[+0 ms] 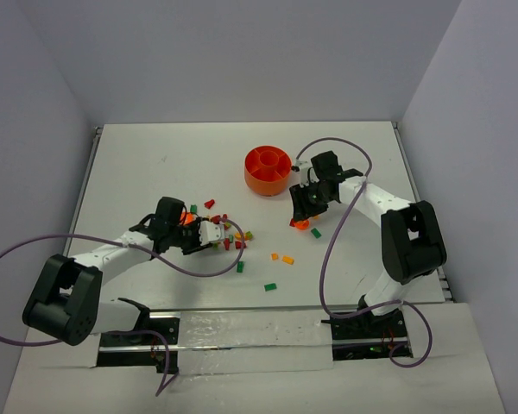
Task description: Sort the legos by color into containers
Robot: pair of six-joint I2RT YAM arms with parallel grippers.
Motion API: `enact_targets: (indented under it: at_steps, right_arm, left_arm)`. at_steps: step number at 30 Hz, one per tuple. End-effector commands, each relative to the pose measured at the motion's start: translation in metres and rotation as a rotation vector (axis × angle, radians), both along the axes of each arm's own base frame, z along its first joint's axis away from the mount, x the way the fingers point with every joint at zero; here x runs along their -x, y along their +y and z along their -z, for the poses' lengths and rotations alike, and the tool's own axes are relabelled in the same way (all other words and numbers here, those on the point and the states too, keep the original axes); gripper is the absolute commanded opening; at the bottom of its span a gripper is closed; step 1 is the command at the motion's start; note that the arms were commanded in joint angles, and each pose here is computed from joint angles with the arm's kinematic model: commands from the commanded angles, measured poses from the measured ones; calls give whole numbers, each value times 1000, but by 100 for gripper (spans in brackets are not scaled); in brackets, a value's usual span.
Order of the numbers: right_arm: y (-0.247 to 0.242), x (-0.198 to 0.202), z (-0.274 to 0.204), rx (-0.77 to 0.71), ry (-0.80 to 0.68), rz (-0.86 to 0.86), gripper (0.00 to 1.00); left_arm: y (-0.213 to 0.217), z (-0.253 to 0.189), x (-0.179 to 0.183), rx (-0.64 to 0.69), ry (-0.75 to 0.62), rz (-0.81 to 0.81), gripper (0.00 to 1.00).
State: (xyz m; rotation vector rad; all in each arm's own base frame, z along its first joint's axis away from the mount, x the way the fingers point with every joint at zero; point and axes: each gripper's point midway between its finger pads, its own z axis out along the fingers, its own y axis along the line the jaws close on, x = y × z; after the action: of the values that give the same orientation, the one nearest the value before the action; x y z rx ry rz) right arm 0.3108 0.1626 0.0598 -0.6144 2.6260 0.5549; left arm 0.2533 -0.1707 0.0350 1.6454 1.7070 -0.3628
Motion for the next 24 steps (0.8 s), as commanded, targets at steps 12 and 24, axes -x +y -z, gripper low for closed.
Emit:
enact_targets:
  at_steps: [12,24]
  right_arm:
    - [8,-9,-6,-25,-23,-12,50]
    - [3,-8,-2,-23,-15,-9,50]
  left_arm:
    - [-30,-12,8,69,36,118,48]
    - [-32,3,8,48,76,131,45]
